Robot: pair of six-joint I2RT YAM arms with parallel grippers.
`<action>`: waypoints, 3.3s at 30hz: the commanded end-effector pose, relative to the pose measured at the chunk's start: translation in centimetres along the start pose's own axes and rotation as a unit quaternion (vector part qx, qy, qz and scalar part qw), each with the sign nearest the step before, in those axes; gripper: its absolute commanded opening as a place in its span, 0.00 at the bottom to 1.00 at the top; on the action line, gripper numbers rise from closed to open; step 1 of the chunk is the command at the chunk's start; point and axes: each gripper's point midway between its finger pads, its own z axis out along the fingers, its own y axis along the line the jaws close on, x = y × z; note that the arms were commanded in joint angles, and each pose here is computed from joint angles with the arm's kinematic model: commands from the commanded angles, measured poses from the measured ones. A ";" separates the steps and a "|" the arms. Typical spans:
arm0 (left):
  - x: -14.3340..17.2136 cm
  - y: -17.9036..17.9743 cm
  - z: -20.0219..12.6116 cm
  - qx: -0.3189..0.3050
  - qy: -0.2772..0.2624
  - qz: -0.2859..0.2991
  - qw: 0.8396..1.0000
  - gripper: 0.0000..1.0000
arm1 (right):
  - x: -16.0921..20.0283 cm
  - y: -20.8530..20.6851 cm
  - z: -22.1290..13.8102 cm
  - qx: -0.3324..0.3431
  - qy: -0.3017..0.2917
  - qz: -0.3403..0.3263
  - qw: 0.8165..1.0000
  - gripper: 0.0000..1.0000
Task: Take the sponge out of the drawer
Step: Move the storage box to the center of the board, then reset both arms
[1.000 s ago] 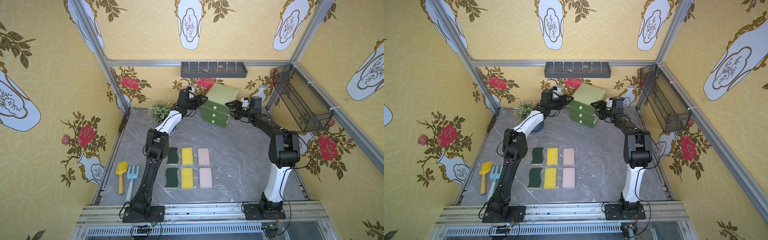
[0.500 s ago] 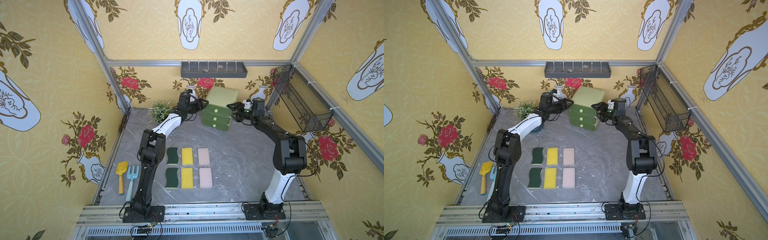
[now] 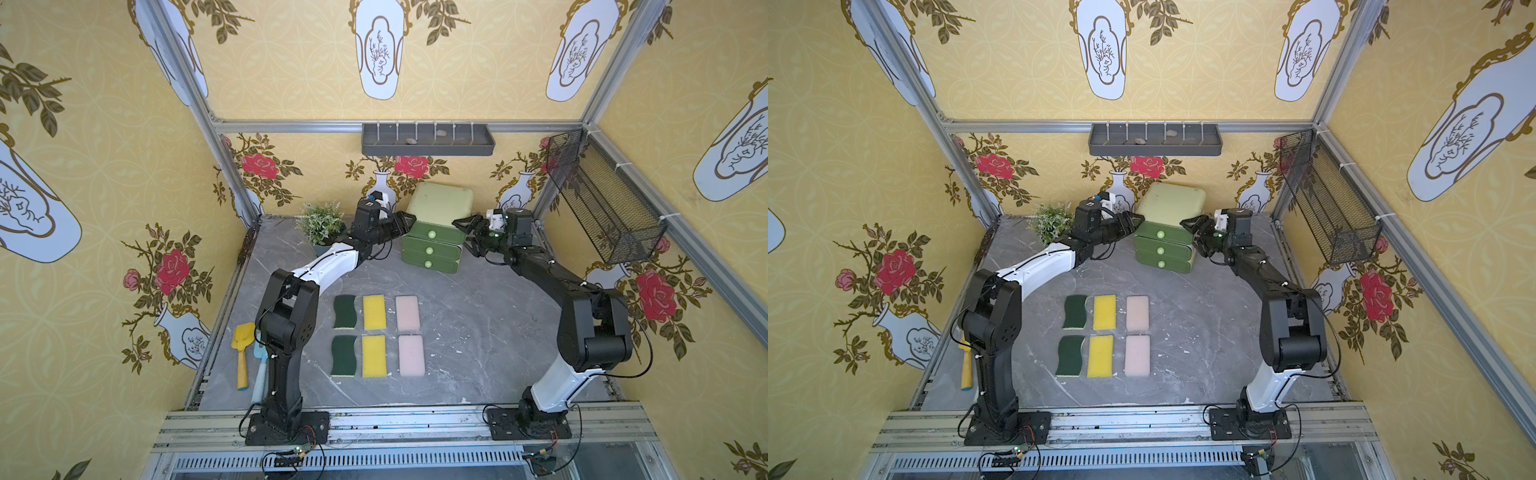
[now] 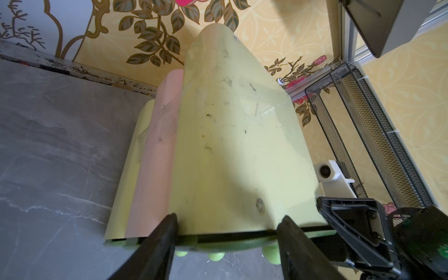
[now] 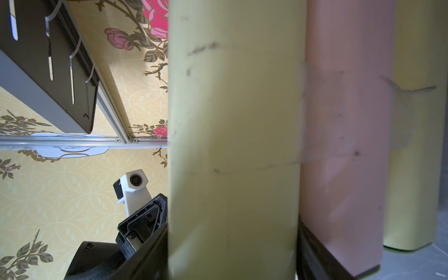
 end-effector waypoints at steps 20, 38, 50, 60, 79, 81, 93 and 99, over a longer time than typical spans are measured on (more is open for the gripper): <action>0.8 -4.2 -4.6 0.018 -0.017 0.128 0.991 0.90 | 0.7 0.8 -3.4 0.047 -0.025 -0.107 0.993 0.99; -0.1 -2.2 -13.5 -0.094 -0.109 0.221 0.964 0.95 | 0.1 -1.5 -9.2 0.178 -0.097 -0.188 0.961 0.98; -0.5 3.4 -23.9 -0.263 -0.201 0.340 0.880 1.00 | -2.7 -8.4 -15.5 0.293 -0.228 -0.227 0.900 0.97; -1.4 11.2 -31.8 -0.392 -0.295 0.341 0.802 1.00 | -2.5 -13.3 -17.3 0.309 -0.293 -0.322 0.845 0.98; 0.2 18.1 -34.7 -0.436 -0.363 0.340 0.750 1.00 | -2.4 -15.2 -16.5 0.334 -0.283 -0.430 0.790 0.98; 0.0 18.0 -35.3 -0.442 -0.369 0.342 0.742 1.00 | -2.4 -15.2 -16.5 0.335 -0.283 -0.435 0.787 0.98; 1.0 17.5 -38.2 -0.473 -0.364 0.342 0.726 1.00 | -1.6 -15.1 -16.0 0.320 -0.264 -0.435 0.799 0.98; 1.4 18.5 -37.5 -0.473 -0.330 0.334 0.746 1.00 | -1.7 -15.4 -15.9 0.327 -0.258 -0.430 0.801 0.98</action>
